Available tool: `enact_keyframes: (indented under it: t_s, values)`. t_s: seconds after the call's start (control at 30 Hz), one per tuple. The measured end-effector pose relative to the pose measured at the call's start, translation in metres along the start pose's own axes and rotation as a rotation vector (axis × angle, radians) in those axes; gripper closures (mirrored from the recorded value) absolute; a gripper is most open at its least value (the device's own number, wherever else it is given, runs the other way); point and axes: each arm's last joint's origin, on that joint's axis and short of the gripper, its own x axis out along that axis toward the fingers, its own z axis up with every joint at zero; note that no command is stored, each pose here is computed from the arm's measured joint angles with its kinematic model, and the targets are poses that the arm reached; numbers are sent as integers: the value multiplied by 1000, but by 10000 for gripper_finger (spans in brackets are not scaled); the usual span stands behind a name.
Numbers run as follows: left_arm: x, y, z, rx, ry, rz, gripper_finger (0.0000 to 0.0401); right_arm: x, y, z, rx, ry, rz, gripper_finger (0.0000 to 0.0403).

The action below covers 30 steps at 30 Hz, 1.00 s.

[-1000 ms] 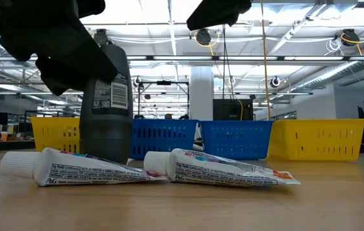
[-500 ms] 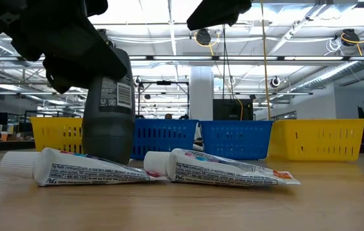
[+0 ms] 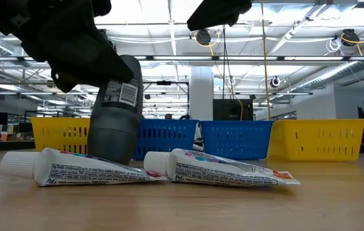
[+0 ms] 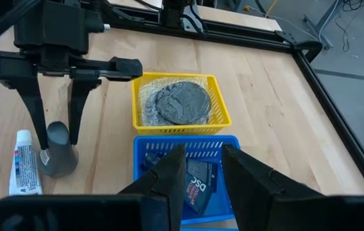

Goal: Pick & Place Travel size toiletries
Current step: Put the gray roll-on into the right blue bin

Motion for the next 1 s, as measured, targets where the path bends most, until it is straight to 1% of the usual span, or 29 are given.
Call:
enact_keyframes:
  t_s: [0.17, 0.27, 0.37, 0.57, 0.67, 0.77, 0.87, 1.0]
  values:
    - [-6, 0, 4, 40, -14, 1, 326, 0, 0, -1, -4, 11, 0, 307]
    - [-14, -2, 13, 67, -54, -16, 326, 0, 0, -1, -1, 10, 5, 307]
    - [-22, -2, 23, 118, -86, -7, 326, 0, 2, -1, -2, 7, 58, 307]
    - [-41, -8, 53, 251, -197, 20, 326, -1, 5, 0, 0, 2, 164, 307]
    - [-48, -8, 67, 326, -234, 49, 326, -1, 5, 1, 1, -7, 187, 307]
    - [-57, -8, 85, 367, -281, 73, 326, -1, 6, 1, 0, -12, 222, 306]
    - [-59, -5, 97, 410, -299, 101, 326, -1, 8, 3, -4, -26, 264, 307]
    - [-60, -4, 112, 463, -323, 125, 326, -1, 8, 5, -10, -53, 265, 302]
